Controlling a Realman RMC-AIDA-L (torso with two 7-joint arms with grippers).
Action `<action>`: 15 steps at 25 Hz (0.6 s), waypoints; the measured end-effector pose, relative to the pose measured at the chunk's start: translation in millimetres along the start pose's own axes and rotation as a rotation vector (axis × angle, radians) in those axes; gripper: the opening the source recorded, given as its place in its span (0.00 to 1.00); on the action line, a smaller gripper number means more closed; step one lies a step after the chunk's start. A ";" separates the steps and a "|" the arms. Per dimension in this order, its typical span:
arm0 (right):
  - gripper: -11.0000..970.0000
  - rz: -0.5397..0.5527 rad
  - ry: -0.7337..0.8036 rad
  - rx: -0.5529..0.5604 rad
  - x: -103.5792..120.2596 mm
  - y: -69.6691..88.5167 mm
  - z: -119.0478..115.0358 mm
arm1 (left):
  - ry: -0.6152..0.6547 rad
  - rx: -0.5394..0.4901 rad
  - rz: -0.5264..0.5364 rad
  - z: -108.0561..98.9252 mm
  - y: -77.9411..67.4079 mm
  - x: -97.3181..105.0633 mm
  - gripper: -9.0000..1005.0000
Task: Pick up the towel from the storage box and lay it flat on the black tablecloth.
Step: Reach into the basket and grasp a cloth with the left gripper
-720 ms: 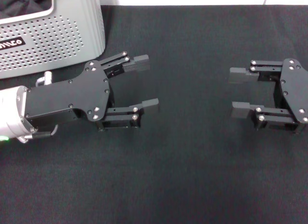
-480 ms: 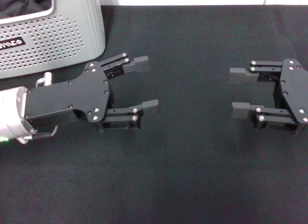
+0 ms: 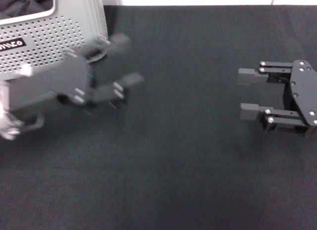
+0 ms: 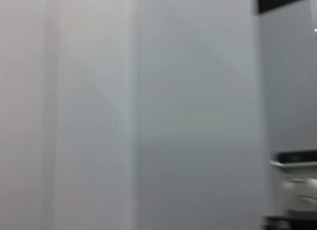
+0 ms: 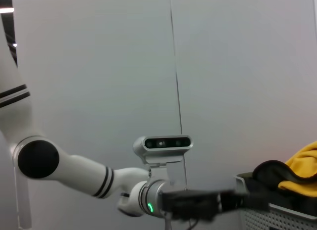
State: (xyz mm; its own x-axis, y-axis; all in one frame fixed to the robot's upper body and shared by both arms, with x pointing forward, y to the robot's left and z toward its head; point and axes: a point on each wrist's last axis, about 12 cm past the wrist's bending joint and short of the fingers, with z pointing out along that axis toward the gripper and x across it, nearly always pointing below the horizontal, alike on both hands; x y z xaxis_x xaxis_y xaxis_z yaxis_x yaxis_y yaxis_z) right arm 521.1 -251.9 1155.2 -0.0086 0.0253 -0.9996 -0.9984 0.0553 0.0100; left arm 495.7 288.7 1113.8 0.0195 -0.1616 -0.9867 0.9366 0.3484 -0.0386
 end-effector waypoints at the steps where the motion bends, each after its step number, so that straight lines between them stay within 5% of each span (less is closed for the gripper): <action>1: 0.60 0.004 -0.002 0.003 0.8 0.1 -0.5 | -0.014 -0.054 0.011 -9.3 2.3 -1.6 0.87; 9: 0.60 0.015 -0.003 0.029 4.2 -0.8 -3.0 | -0.115 -0.484 0.182 -74.0 9.2 -11.2 0.87; 15: 0.60 0.009 0.014 0.048 3.4 -7.6 0.4 | -0.117 -0.604 0.269 -87.7 17.7 -18.4 0.87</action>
State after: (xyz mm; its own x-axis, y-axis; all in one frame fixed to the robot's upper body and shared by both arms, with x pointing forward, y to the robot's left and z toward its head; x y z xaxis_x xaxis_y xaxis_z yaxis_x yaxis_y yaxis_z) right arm 528.7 -251.8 1151.7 -0.0188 0.0120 -0.9998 -0.9944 0.1034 0.0200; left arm 481.2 378.9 1117.4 0.2945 -0.0836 -0.9520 0.5337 0.8407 0.0913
